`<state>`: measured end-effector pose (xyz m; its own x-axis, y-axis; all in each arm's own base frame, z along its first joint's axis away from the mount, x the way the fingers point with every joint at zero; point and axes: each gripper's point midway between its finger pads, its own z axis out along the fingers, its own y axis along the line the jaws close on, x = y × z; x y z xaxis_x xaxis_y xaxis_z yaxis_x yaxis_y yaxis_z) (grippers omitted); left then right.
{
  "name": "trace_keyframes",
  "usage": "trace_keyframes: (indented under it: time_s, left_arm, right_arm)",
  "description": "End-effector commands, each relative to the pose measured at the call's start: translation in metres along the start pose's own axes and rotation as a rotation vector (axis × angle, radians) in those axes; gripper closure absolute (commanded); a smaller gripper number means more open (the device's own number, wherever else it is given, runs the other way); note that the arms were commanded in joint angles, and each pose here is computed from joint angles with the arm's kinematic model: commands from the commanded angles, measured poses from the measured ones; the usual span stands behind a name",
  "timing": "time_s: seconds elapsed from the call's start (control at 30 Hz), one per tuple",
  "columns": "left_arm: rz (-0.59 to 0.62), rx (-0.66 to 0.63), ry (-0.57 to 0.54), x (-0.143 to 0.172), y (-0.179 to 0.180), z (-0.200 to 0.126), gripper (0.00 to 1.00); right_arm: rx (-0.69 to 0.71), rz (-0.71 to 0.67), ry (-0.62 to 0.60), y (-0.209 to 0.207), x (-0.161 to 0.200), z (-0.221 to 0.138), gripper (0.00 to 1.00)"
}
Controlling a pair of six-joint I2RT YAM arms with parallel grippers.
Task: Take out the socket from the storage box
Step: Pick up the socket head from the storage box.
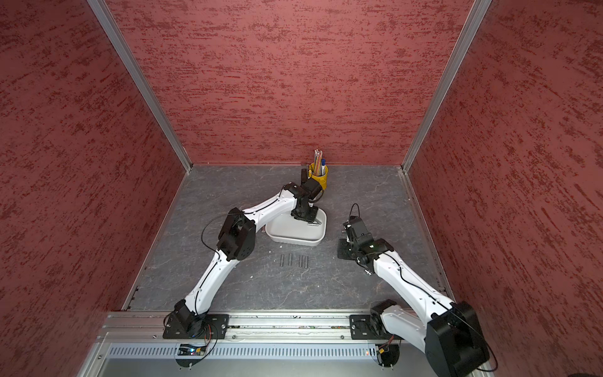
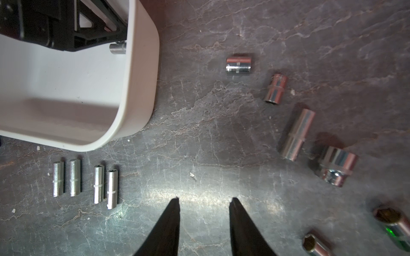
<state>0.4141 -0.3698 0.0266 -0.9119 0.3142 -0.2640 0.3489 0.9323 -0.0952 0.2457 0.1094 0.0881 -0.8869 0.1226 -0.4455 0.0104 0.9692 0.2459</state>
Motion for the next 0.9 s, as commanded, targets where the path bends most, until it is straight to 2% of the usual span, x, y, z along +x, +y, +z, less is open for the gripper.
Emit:
trace_keyframes:
  time_s: [0.0,0.27,0.37,0.5,0.7,0.87]
  left_arm:
    - [0.029,-0.049,0.056,0.017,0.007,0.031,0.58]
    - [0.043,-0.070,0.069,0.025,0.004,0.030,0.63]
    - [0.045,-0.074,0.065,0.025,0.004,0.029,0.73]
    - [0.047,-0.085,0.060,0.024,0.006,0.025,0.78]
    - [0.039,-0.095,0.016,0.013,0.010,0.004,0.82]
    - [0.024,-0.080,-0.050,-0.001,0.005,-0.027,0.85]
  right_arm:
    - [-0.011,0.000,-0.014,0.001,-0.005,0.001,0.60]
    - [-0.010,-0.001,-0.012,0.001,-0.004,0.001,0.60]
    - [-0.008,-0.002,-0.012,0.001,-0.005,0.002,0.59]
    - [-0.007,-0.004,-0.008,0.001,-0.004,0.003,0.59]
    - [-0.003,-0.004,0.001,0.000,-0.004,0.005,0.59]
    - [-0.003,-0.005,0.000,0.001,-0.005,0.004,0.59]
